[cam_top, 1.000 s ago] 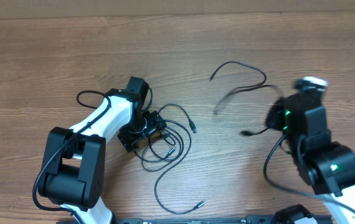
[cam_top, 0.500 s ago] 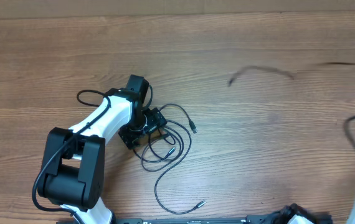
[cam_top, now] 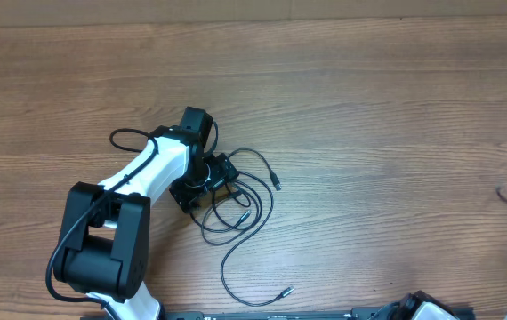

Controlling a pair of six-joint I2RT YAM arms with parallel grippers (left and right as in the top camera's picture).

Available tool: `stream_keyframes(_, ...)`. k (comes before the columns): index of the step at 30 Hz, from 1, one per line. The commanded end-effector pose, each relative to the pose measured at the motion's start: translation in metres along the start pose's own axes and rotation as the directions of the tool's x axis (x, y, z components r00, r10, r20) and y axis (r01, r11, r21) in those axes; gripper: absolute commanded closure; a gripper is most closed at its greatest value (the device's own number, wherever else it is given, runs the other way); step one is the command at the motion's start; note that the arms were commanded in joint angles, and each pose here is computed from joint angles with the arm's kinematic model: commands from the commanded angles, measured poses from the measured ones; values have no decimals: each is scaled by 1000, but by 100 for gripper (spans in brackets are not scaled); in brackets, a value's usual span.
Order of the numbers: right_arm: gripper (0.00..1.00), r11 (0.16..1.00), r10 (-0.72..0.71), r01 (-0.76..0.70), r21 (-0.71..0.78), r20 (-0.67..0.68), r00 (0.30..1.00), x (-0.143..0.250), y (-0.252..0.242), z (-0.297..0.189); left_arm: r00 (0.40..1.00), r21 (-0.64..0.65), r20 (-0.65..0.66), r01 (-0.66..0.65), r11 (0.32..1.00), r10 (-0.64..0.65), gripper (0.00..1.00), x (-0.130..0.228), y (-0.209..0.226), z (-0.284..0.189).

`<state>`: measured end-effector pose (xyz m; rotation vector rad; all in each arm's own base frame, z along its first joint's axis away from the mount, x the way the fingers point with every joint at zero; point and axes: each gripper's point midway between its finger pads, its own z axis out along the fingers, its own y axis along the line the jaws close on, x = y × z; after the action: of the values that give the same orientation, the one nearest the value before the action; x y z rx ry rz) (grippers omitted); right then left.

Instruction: Untangle cables

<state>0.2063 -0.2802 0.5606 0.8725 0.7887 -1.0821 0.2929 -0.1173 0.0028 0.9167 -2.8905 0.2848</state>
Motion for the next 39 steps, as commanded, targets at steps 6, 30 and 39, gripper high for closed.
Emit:
stream_keyframes(6, 96, 915, -402, 365, -172, -304, 864, 159, 36, 20, 1000, -13, 2, -8, 1000, 8, 0, -2, 3, 8)
stream_keyframes(30, 0, 833, -381, -383, -399, -916, 126, 344, 102, -197, 1000, 5, 17, -13, 1000, 13, 0, -5, -2, 8)
stream_keyframes(39, 0, 573, -657, -758, -312, -727, -198, 276, 156, -367, 1000, 5, 17, -13, 1000, 13, 0, -5, -2, 8)
